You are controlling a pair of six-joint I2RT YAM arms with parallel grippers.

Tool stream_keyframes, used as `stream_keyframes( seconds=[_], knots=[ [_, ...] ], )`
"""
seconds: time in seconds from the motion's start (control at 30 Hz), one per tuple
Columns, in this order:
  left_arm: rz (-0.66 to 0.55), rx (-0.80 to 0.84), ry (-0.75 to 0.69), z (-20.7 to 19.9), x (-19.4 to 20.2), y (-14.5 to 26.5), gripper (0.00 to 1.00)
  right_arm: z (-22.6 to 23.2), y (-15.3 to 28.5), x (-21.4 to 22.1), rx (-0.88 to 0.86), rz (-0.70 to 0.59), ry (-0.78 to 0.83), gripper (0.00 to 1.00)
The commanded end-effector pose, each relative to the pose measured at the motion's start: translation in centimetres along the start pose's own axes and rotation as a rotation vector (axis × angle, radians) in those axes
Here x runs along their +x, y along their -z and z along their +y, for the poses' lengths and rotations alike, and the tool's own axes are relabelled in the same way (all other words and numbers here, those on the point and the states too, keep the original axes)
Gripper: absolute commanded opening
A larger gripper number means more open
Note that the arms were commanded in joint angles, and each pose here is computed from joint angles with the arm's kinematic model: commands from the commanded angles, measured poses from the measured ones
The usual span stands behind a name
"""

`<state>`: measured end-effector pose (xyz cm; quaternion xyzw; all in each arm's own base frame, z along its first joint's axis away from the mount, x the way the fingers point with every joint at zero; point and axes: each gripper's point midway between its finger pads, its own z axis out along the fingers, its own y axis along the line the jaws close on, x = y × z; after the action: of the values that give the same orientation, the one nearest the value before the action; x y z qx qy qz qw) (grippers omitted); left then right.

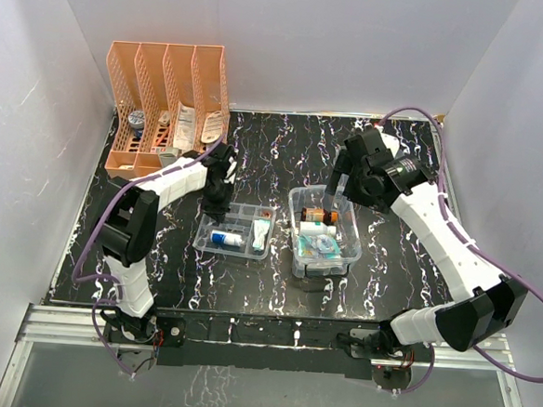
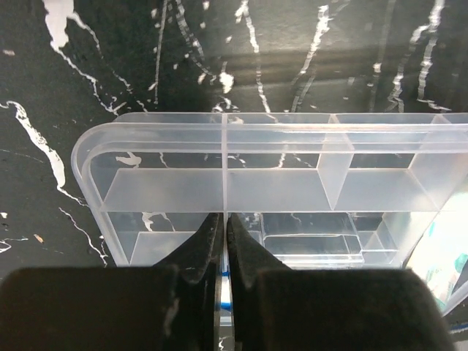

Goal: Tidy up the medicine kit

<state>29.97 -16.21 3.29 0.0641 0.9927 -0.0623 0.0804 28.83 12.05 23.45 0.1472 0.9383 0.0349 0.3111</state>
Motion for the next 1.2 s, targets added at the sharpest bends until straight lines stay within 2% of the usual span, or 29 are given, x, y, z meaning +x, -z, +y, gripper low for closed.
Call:
stream_keyframes(
  seconds=[0.0,0.43,0.63,0.7,0.73,0.93,1.03,1.1,1.17],
  knots=[
    [-0.113,0.08,-0.138,-1.9,-2.2,5.3,0.0,-0.3,-0.8,0.2,-0.006,-0.009,0.016,0.99],
    [-0.118,0.157,-0.244,-2.9,-0.9,10.2,0.0,-2.1,-6.5,1.6,0.037,0.02,0.179,0.98],
    [-0.116,0.155,-0.269,-2.5,0.4,11.4,0.0,-2.4,-9.2,2.4,0.024,0.051,0.244,0.91],
    [-0.116,0.149,-0.27,-2.3,0.7,11.7,0.0,-2.2,-9.9,2.5,0.011,0.054,0.261,0.84],
    [-0.116,0.147,-0.271,-2.2,0.9,11.8,0.0,-2.2,-10.3,2.6,0.007,0.056,0.273,0.77],
    [-0.134,0.133,-0.258,-1.8,1.3,12.5,0.0,-1.8,-12.1,2.7,-0.017,0.09,0.355,0.17],
    [-0.14,0.125,-0.242,-1.5,1.5,12.7,0.0,-1.5,-12.9,2.5,-0.022,0.108,0.407,0.05],
    [-0.141,0.124,-0.232,-1.3,1.8,12.8,0.0,-1.0,-13.1,1.9,-0.036,0.106,0.445,0.0],
    [-0.142,0.122,-0.219,-1.2,2.1,12.9,0.0,-0.6,-13.3,1.4,-0.048,0.105,0.48,0.0]
  ],
)
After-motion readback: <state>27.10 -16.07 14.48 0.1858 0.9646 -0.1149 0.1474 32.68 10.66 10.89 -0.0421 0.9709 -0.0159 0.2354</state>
